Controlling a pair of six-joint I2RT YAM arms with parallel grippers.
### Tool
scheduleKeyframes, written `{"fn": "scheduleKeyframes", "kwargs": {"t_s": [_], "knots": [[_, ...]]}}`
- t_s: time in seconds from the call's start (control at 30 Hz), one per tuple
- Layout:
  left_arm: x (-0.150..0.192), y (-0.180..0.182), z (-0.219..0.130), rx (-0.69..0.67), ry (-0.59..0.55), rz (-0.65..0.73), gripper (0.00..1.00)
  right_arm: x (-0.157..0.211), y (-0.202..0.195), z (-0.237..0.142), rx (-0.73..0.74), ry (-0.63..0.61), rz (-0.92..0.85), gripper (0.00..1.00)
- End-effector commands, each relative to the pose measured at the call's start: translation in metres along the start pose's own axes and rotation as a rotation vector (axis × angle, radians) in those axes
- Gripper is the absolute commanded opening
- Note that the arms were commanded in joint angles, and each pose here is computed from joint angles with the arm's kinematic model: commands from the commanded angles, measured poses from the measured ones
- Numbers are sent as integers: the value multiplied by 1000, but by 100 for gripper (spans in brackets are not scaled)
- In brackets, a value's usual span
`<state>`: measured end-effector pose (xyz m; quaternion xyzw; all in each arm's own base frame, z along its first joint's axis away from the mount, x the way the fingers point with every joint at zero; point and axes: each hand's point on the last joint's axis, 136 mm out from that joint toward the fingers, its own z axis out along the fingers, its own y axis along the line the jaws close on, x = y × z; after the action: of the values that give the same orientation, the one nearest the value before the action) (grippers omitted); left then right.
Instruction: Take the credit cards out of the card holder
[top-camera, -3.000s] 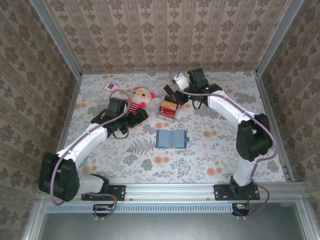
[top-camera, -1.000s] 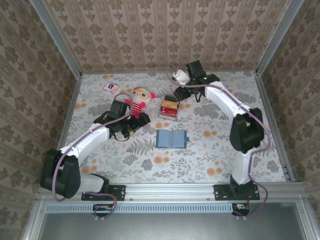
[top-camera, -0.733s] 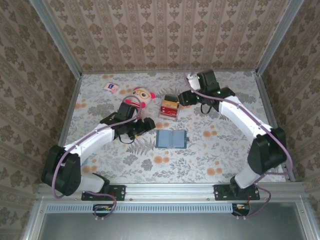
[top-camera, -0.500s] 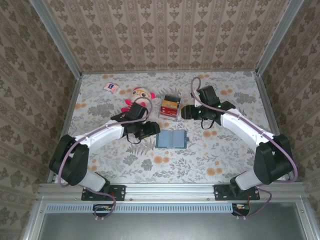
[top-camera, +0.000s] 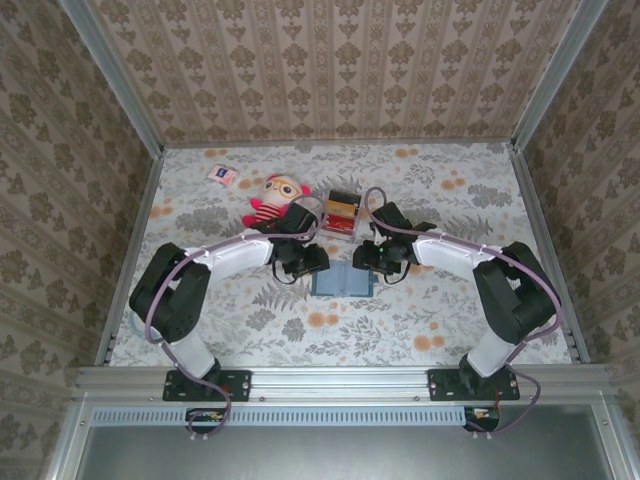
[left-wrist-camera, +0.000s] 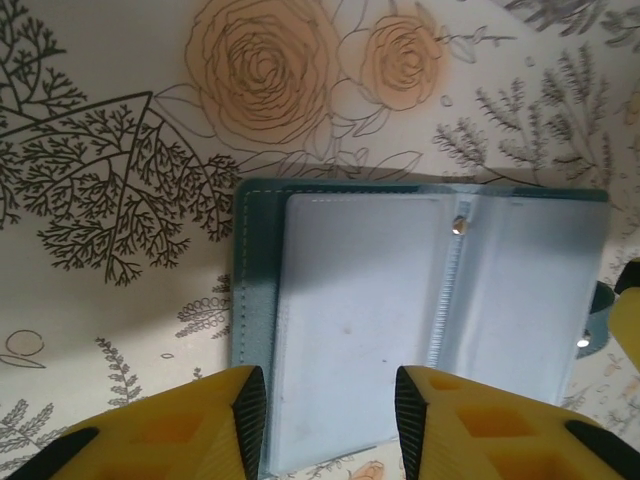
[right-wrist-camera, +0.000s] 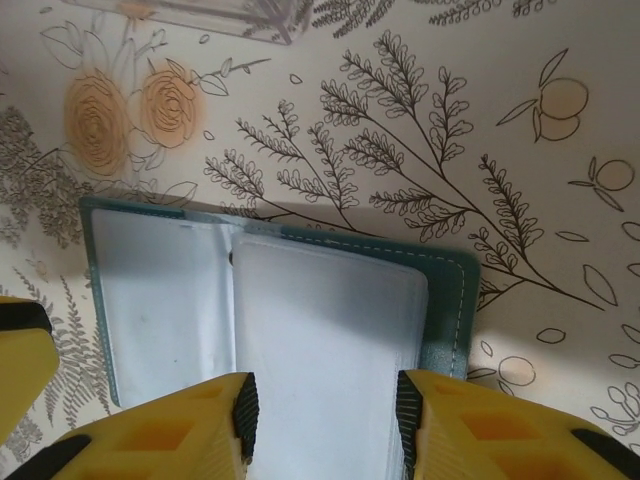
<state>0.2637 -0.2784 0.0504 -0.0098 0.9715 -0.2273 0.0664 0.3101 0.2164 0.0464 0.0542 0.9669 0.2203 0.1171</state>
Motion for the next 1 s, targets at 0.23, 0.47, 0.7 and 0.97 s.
{"fn": "scheduleKeyframes", "kwargs": {"t_s": [0.23,0.47,0.7,0.97], "knots": [[-4,-2,14,-3,19,-20,29,12,-15,22,54,63,17,37],[-2,4,24,-24,42,-30,23,14,-16,28,56,85,12,32],[-1,-12,27,61,58,-10,5,18,-10,35,27,114,3,24],[1,-25,33,127,93,4,0,18,-1,39,-21,127,-10,20]]}}
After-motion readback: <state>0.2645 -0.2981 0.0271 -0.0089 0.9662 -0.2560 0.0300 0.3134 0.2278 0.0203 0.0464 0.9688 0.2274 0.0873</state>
